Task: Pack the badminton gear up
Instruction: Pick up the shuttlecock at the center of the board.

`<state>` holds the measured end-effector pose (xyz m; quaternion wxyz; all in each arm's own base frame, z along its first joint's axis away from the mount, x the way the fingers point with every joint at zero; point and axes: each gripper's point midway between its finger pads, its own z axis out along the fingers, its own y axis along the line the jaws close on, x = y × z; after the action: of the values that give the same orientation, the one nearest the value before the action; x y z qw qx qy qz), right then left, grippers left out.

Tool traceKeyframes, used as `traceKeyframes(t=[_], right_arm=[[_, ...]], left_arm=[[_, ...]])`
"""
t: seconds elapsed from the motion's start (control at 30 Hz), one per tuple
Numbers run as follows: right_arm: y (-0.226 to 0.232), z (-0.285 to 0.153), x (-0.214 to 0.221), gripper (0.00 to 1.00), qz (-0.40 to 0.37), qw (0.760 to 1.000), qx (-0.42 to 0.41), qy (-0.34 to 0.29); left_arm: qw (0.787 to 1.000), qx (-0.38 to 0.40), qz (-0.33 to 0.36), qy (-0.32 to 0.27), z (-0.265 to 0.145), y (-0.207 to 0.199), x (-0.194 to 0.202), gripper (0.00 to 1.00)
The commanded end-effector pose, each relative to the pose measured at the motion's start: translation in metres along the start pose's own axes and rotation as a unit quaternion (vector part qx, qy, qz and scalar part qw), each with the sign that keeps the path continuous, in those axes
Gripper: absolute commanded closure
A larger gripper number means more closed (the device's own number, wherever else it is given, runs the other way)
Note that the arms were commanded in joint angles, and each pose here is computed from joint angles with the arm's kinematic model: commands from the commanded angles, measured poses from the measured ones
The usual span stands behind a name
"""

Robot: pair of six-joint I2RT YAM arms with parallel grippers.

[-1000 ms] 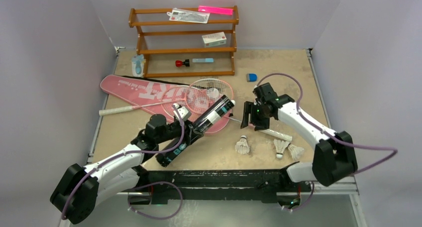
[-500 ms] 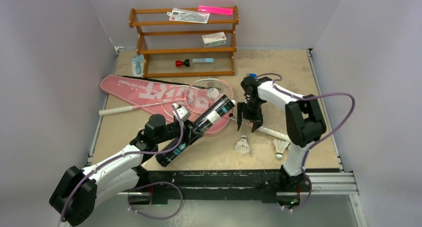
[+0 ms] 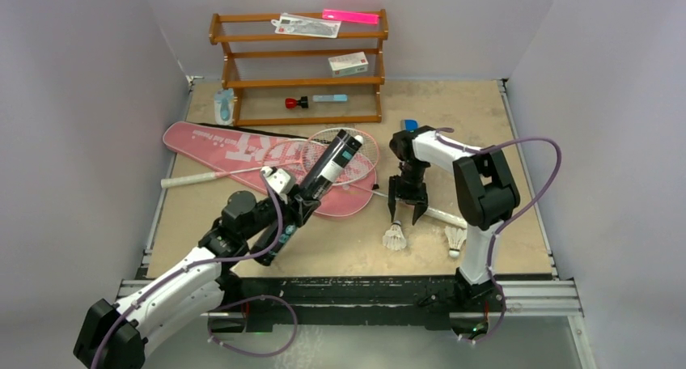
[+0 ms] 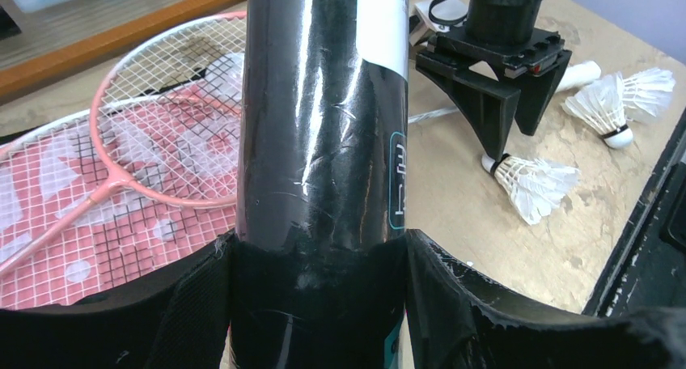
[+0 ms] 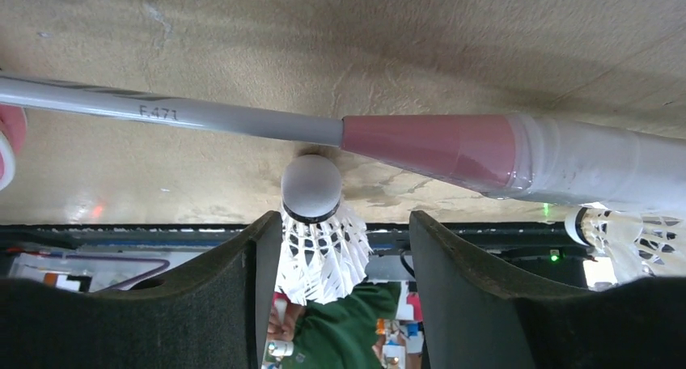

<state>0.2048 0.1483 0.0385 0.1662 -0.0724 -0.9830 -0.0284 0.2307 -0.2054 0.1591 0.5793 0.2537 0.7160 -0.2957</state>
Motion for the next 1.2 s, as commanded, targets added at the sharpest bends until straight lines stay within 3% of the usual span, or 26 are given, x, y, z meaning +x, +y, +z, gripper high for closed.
traceKeyframes(t=[0.0, 0.43, 0.73, 0.87, 1.07, 1.17], right_arm=[[0.002, -0.008, 0.001, 0.39, 0.034, 0.999, 0.012, 0.002], [0.016, 0.01, -0.006, 0.41, 0.04, 0.999, 0.016, 0.003], [0.017, 0.012, -0.006, 0.66, 0.038, 0.999, 0.013, -0.001], [0.02, -0.002, -0.003, 0.7, 0.035, 0.999, 0.003, -0.005], [0.016, -0.035, -0.008, 0.71, 0.035, 0.998, 0.011, -0.056], [0.02, -0.071, -0.016, 0.75, 0.012, 0.992, -0.008, -0.125]], left_arm=[[0.999, -0.017, 0.011, -0.038, -0.001, 0.006, -0.02, 0.43], [0.999, -0.005, 0.012, -0.033, 0.0, 0.002, -0.018, 0.43], [0.999, -0.005, 0.013, -0.029, 0.0, 0.003, -0.015, 0.43], [1.0, -0.006, 0.013, -0.027, 0.001, 0.003, -0.014, 0.43], [1.0, -0.002, 0.013, -0.026, 0.002, 0.002, -0.014, 0.43], [1.0, 0.001, 0.012, -0.021, 0.002, 0.001, -0.013, 0.43]])
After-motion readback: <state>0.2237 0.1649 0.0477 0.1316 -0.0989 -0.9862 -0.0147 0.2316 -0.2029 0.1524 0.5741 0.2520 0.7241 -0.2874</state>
